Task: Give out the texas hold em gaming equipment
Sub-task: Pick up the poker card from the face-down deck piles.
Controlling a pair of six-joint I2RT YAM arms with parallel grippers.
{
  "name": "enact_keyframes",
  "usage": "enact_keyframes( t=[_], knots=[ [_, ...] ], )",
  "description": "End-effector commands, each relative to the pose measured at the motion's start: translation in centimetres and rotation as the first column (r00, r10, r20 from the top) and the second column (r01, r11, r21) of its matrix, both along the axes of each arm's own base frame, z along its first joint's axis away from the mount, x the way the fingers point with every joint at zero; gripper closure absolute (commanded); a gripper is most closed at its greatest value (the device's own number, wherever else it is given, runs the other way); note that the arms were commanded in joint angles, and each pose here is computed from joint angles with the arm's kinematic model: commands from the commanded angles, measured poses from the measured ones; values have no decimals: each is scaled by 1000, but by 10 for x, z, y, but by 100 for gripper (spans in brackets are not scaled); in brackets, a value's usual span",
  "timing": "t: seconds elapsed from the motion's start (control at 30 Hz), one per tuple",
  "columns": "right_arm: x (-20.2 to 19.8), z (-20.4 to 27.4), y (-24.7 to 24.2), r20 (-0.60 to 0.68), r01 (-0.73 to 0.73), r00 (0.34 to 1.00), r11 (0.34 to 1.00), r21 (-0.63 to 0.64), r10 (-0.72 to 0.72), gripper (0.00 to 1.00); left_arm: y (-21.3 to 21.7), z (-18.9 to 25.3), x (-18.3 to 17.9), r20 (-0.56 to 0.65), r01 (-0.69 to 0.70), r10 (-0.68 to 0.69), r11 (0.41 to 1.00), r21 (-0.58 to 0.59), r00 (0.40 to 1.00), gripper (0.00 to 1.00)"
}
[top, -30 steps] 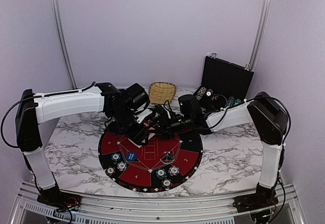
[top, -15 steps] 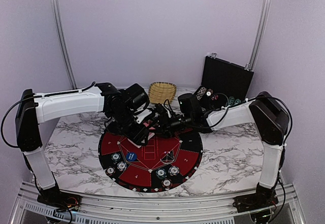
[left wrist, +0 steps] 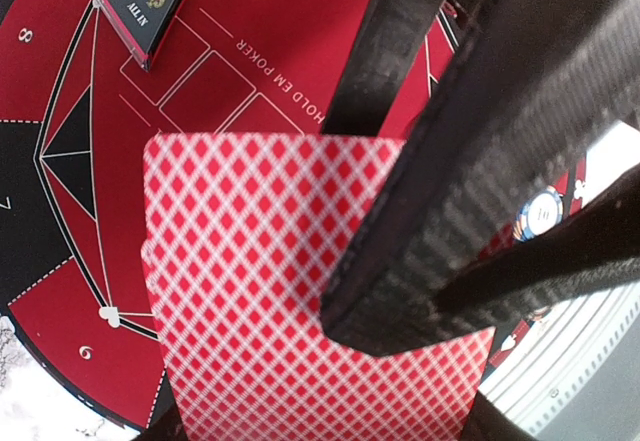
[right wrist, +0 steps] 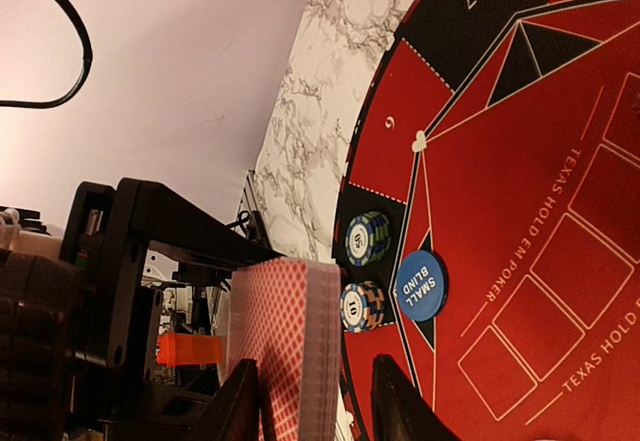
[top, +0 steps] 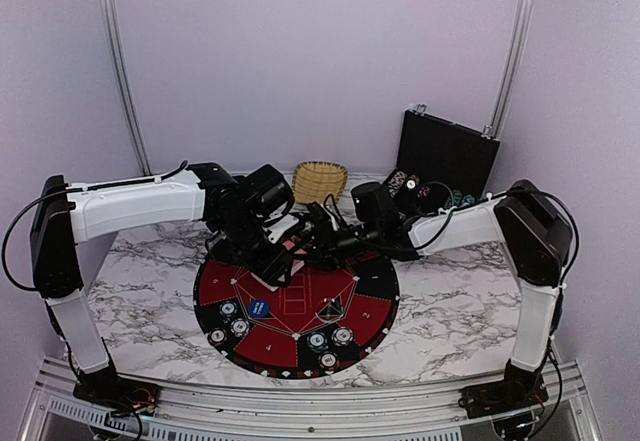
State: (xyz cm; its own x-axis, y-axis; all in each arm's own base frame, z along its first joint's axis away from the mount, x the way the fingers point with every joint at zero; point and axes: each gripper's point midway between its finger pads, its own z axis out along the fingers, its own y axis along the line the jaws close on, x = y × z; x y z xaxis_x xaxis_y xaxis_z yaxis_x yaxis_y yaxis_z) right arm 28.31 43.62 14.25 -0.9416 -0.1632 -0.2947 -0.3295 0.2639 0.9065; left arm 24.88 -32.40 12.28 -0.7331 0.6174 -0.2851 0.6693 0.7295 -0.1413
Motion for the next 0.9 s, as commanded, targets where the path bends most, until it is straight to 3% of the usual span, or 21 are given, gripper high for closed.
enact_keyframes(
  t=[0.0,0.87],
  knots=[
    [7,22,-4,44,24,999,999,23,-25,63,4,8,0,8,0,0,1000,-12,1000,41],
    [7,27,-12,47,41,998,999,29,-42,73,6,4,0,-3,-8,8,1000,-4,1000,41]
  ],
)
